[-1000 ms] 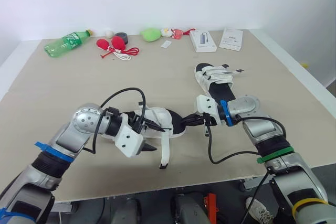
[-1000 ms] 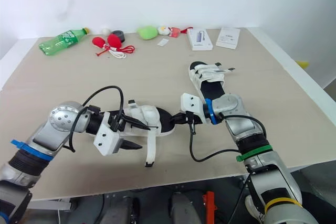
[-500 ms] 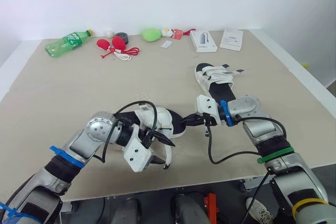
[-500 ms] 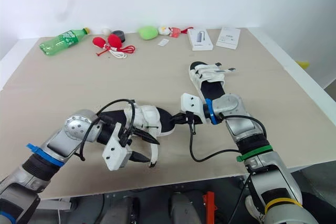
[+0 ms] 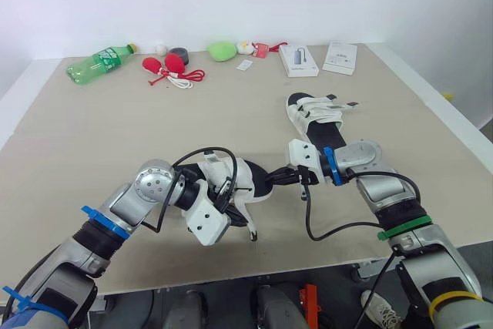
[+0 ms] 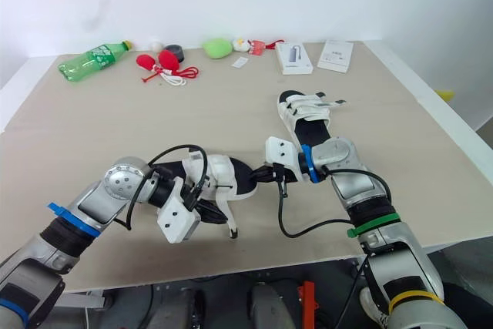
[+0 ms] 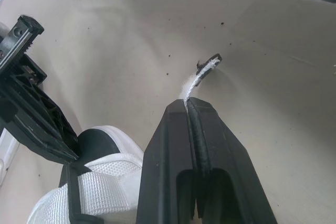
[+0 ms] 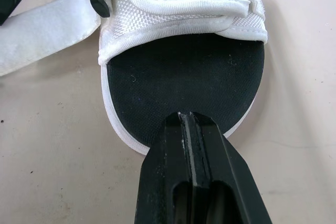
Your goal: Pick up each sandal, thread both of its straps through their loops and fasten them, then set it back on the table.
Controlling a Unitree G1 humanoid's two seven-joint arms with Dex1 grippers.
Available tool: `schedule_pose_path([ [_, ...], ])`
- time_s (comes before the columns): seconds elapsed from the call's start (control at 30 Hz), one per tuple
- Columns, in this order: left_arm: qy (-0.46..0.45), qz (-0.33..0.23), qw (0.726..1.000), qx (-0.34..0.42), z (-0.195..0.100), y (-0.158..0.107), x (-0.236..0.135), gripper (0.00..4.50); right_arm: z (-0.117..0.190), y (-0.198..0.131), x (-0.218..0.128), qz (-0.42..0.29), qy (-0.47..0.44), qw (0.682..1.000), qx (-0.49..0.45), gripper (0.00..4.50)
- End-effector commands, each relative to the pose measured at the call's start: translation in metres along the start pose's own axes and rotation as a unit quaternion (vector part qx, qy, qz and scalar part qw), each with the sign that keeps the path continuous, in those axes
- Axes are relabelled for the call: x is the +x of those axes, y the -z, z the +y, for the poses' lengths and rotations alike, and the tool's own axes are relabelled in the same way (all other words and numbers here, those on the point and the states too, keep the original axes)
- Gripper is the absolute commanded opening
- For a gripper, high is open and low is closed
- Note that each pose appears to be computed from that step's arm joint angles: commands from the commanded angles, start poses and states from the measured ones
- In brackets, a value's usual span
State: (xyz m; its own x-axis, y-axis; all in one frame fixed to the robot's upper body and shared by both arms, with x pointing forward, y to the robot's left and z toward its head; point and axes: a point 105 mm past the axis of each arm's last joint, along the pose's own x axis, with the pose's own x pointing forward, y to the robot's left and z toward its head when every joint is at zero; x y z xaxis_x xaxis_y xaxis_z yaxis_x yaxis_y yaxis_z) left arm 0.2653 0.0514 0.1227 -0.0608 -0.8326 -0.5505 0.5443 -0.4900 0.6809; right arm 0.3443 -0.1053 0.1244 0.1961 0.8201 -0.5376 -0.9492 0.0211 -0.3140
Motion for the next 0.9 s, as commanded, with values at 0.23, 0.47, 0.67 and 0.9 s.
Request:
schedule_pose_path([
  [0.23,-0.091,-0.038,0.991,-0.091,0.033,-0.008,-0.020,0.06,0.004,0.017,-0.004,0.033,-0.005,0.999,0.021,0.00],
  [0.47,-0.173,-0.105,0.953,-0.224,0.058,-0.013,-0.032,0.06,0.003,0.016,-0.004,0.033,-0.005,0.999,0.020,0.00],
  [0.67,-0.249,-0.144,0.877,-0.386,0.074,0.007,-0.054,0.06,0.002,0.017,-0.006,0.035,-0.003,0.999,0.019,0.00],
  [0.9,-0.228,-0.117,0.891,-0.376,0.060,0.011,-0.051,0.06,0.002,0.017,-0.007,0.036,-0.004,0.999,0.018,0.00],
])
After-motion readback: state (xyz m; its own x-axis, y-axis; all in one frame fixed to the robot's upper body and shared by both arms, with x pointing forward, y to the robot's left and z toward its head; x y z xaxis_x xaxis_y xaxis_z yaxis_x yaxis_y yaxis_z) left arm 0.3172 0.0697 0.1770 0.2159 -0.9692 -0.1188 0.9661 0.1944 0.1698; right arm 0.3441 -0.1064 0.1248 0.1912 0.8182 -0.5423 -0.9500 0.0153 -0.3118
